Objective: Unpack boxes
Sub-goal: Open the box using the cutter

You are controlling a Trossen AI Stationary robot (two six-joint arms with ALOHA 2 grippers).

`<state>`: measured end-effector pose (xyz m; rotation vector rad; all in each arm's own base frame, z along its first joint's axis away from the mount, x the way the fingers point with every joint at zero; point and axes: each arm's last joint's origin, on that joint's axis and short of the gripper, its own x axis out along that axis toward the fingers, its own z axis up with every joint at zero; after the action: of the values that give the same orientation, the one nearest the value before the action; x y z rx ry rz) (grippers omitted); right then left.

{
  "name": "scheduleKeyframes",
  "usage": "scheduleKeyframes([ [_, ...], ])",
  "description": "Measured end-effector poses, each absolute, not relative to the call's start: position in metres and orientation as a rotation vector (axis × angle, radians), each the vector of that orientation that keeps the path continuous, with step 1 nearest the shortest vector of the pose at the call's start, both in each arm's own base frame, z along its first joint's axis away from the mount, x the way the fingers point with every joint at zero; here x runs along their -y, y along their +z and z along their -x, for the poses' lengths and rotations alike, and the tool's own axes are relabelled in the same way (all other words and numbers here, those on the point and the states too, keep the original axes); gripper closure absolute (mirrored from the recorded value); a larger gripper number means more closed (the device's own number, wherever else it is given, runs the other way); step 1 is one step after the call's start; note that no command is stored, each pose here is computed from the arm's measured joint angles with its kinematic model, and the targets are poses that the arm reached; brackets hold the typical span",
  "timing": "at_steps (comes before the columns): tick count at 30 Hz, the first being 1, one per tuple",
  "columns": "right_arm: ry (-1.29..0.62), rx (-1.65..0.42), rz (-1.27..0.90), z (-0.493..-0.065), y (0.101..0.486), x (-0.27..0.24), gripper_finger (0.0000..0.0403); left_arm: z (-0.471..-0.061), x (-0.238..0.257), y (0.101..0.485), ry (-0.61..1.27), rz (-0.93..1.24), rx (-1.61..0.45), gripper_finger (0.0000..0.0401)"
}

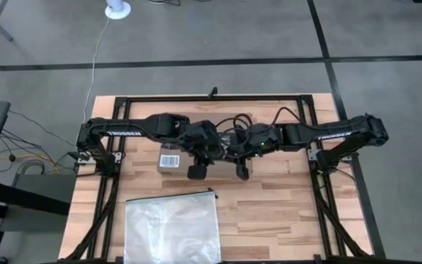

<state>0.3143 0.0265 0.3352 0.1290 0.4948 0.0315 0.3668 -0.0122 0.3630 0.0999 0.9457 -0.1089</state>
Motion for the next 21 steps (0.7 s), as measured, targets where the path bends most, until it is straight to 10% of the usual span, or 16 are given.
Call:
scheduleKeyframes([
  [13,0.071,-0.493,-0.172,-0.3142,0.3359,-0.0314,0.0343,-0.3669,0.0118,0.3627,-0.112,-0.092,-0.948,0.0282],
  [21,0.108,-0.493,-0.243,-0.3069,0.3435,-0.0351,0.0269,-0.367,0.0082,0.3585,-0.07,-0.096,-0.981,0.0282],
])
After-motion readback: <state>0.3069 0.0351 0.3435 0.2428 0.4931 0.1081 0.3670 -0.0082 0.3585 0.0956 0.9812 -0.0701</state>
